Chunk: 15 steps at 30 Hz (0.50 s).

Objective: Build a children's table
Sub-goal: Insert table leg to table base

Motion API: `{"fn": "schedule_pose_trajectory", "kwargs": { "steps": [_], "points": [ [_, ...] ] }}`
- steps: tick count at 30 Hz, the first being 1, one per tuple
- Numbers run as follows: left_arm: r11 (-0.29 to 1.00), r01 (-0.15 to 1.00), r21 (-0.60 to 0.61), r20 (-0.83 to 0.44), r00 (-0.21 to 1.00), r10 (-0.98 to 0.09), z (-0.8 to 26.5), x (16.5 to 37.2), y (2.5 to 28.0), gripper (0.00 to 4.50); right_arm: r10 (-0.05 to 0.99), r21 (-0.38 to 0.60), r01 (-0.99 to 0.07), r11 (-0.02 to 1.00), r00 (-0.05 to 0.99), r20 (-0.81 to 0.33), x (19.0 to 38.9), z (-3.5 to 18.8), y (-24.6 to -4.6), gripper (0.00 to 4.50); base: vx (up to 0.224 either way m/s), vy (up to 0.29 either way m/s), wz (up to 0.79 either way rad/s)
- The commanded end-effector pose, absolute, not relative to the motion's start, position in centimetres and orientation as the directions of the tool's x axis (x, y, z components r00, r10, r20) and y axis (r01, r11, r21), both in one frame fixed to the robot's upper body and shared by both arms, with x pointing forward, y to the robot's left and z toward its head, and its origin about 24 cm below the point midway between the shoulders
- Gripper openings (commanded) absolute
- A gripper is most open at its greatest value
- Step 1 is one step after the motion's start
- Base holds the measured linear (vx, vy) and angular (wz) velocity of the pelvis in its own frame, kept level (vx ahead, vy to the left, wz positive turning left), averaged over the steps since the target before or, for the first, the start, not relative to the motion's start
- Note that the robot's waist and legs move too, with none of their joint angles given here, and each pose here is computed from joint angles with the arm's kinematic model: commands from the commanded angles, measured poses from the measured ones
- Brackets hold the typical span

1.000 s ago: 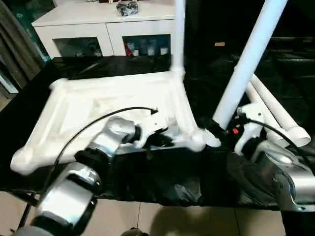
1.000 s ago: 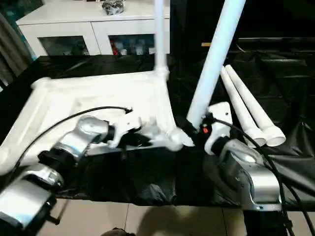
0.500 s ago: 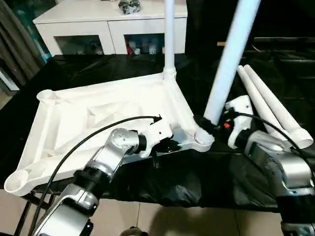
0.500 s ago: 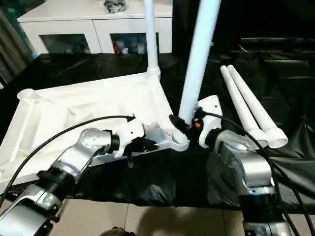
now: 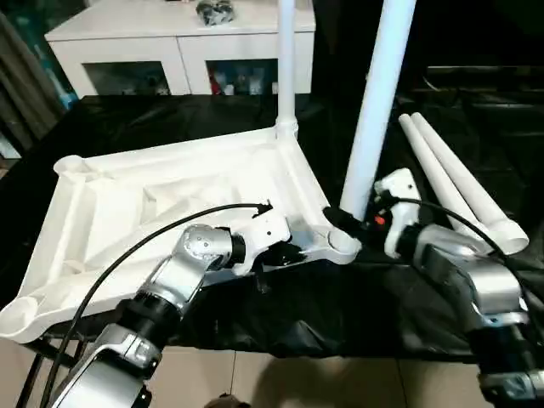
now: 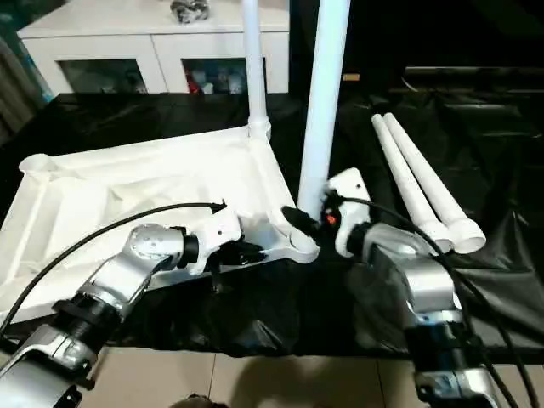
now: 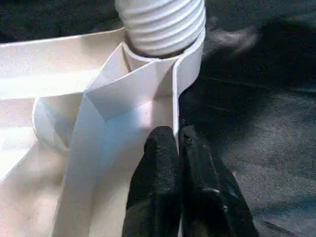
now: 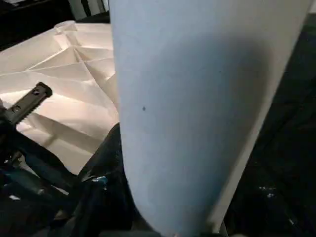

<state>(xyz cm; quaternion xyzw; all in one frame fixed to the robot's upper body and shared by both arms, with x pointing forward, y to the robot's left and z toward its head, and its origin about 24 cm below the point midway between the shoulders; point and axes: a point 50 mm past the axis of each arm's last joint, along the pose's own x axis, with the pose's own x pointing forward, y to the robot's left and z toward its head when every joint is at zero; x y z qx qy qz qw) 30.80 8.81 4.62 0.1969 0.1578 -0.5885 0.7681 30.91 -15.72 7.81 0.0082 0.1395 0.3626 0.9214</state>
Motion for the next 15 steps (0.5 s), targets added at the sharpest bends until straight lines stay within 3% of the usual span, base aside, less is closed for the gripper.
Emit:
{"fn": "schedule_pose_trajectory", "kwargs": {
  "steps": [1, 5, 10, 12, 15],
  "points": [
    [0.252, 0.961, 0.113, -0.493, 0.275, -0.825, 4.4, 30.9, 10.1, 0.76, 0.672, 0.108, -0.672, 0.733, 0.691, -0.264, 31.0, 7.6, -15.5, 1.92, 0.000, 0.000, 0.00],
    [0.254, 0.959, 0.123, -0.536, 0.280, -0.796, 3.9, 31.0, 11.1, 1.08, 0.672, 0.110, -0.671, 0.733, 0.692, -0.265, 31.1, 7.4, -15.5, 1.92, 0.000, 0.000, 0.00],
    [0.266, 0.960, 0.088, -0.544, 0.270, -0.794, 3.4, 31.2, 11.9, 1.11, 0.673, 0.114, -0.671, 0.733, 0.690, -0.265, 31.1, 7.1, -15.5, 1.92, 0.000, 0.000, 0.00],
    [0.268, 0.959, 0.087, -0.520, 0.273, -0.809, 3.6, 31.4, 11.8, 0.81, 0.675, 0.115, -0.673, 0.731, 0.689, -0.265, 31.1, 7.0, -15.4, 1.92, 0.000, 0.000, 0.00],
    [0.270, 0.960, 0.070, -0.483, 0.269, -0.833, 3.9, 31.6, 11.4, 0.72, 0.676, 0.113, -0.674, 0.730, 0.687, -0.266, 31.1, 7.0, -15.4, 1.92, 0.000, 0.000, 0.00]
  ]
}}
